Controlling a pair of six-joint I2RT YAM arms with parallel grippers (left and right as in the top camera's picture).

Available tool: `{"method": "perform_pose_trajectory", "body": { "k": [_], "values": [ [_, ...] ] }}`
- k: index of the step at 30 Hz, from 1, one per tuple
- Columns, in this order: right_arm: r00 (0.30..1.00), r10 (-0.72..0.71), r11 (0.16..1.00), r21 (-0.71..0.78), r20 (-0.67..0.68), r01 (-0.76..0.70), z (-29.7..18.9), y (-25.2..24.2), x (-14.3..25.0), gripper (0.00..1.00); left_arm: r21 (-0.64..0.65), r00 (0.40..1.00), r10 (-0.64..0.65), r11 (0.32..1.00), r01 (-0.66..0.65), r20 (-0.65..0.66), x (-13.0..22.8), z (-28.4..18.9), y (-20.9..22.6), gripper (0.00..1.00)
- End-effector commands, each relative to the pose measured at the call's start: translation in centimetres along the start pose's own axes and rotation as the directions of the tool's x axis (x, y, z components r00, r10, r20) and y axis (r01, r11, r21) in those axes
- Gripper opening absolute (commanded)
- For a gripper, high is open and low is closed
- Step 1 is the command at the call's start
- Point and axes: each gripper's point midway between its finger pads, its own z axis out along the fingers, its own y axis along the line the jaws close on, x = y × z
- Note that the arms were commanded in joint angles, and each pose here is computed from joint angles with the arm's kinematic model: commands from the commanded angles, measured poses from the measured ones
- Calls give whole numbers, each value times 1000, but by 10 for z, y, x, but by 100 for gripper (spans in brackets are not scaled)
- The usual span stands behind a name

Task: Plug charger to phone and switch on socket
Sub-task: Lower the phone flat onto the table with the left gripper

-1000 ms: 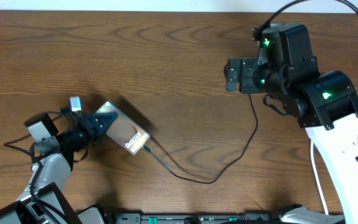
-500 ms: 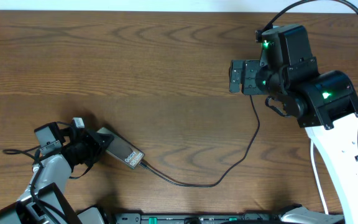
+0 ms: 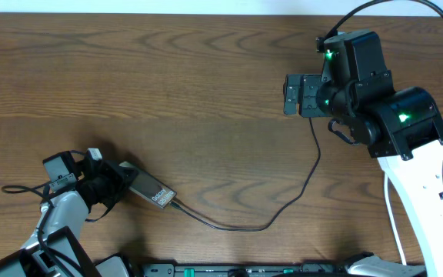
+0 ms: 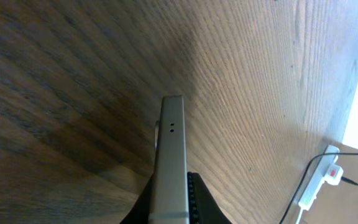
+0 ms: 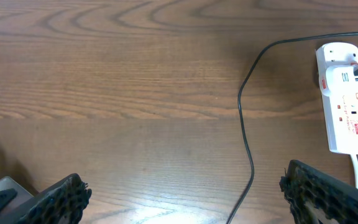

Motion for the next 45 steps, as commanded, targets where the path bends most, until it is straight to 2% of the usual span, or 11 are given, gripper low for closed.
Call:
{"method": "perform_pose_trajectory", "body": {
  "k": [1, 7, 20, 22, 26, 28, 45],
  "values": [
    [1000, 19, 1000, 14, 6, -20, -1, -4, -2, 99, -148, 994, 75, 987, -62, 83, -18, -4, 23, 7],
    [1000, 20, 1000, -6, -1, -20, 0, -1, -1, 99, -200, 992, 61, 979, -38, 111, -23, -6, 32, 8],
    [1000, 20, 1000, -20, -8, -20, 0, 2, 0, 99, -205, 990, 69, 978, -43, 124, -26, -7, 32, 9],
    [1000, 19, 1000, -20, -8, -19, 0, 2, 0, 99, -205, 990, 69, 978, -42, 123, -26, -7, 32, 14],
    [1000, 19, 1000, -20, -8, -20, 0, 2, 0, 99, -205, 990, 69, 978, -42, 123, -26, -7, 32, 17],
    [1000, 20, 1000, -19, -8, -20, 0, 2, 0, 99, -205, 990, 68, 978, -42, 123, -25, -7, 32, 24],
    [1000, 20, 1000, -20, -7, -20, 0, 2, 0, 99, -234, 999, -3, 972, 12, 38, -1, -7, 42, 27]
  ]
}}
